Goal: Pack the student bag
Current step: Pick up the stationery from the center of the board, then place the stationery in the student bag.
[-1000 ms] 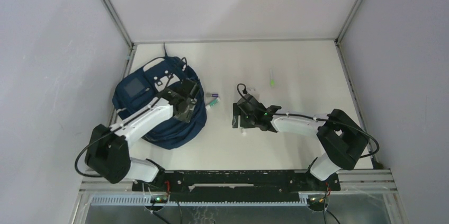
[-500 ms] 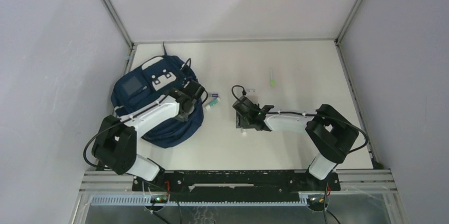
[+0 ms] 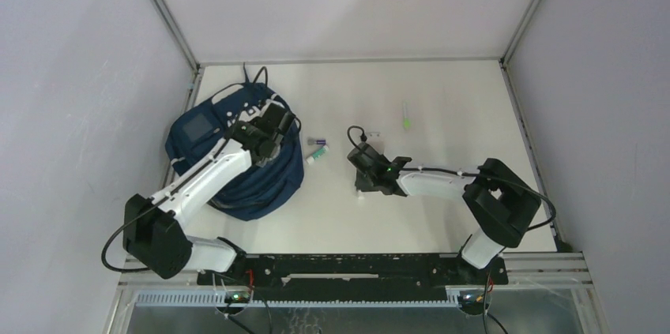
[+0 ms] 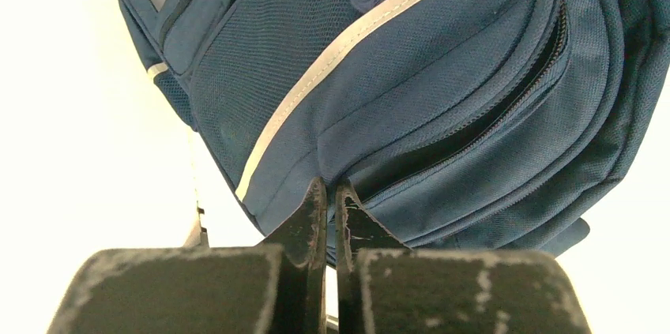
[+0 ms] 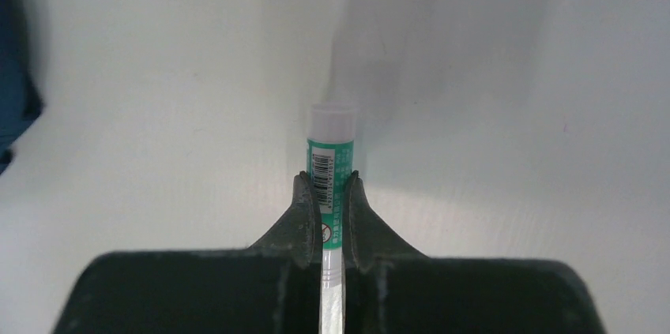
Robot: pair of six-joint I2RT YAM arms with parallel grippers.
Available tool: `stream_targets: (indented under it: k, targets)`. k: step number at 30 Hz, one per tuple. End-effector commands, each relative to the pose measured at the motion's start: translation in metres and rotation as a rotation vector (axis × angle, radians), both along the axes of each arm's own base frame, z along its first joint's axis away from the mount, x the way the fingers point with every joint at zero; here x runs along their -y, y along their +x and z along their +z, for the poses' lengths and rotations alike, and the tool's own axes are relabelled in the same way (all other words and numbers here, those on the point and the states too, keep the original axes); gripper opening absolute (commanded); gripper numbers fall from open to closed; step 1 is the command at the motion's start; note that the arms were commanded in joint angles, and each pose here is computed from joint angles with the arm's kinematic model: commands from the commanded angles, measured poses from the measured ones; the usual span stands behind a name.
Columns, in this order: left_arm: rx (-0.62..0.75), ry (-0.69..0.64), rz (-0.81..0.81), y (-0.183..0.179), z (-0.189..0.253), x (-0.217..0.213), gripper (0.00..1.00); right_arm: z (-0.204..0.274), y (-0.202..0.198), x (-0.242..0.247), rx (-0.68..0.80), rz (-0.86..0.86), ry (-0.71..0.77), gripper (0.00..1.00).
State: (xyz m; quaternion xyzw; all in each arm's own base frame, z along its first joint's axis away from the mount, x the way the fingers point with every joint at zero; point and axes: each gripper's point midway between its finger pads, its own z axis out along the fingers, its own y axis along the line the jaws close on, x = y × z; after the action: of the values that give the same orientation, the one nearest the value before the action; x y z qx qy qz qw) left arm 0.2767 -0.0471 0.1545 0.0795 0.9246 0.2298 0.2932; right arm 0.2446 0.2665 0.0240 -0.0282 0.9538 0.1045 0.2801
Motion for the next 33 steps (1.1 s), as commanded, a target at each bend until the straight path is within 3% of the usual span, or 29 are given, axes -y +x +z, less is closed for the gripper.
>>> stream_targets:
  k: [1,10,19,33]
  targets:
    - [0.132,-0.059,0.033,0.013,0.043,0.002,0.0,0.053,0.009,-0.03,0.082,0.036,0.182,0.0]
    - [0.192,-0.346,0.002,0.027,0.084,0.026,0.0,0.177,-0.013,-0.118,0.142,0.285,0.76,0.0]
    - [0.194,-0.41,0.002,0.025,0.089,0.022,0.0,0.217,0.003,-0.199,0.034,0.302,1.045,0.0]
    - [0.232,-0.439,-0.043,0.013,0.113,0.018,0.0,0.196,0.056,-0.27,-0.059,0.164,1.061,0.0]
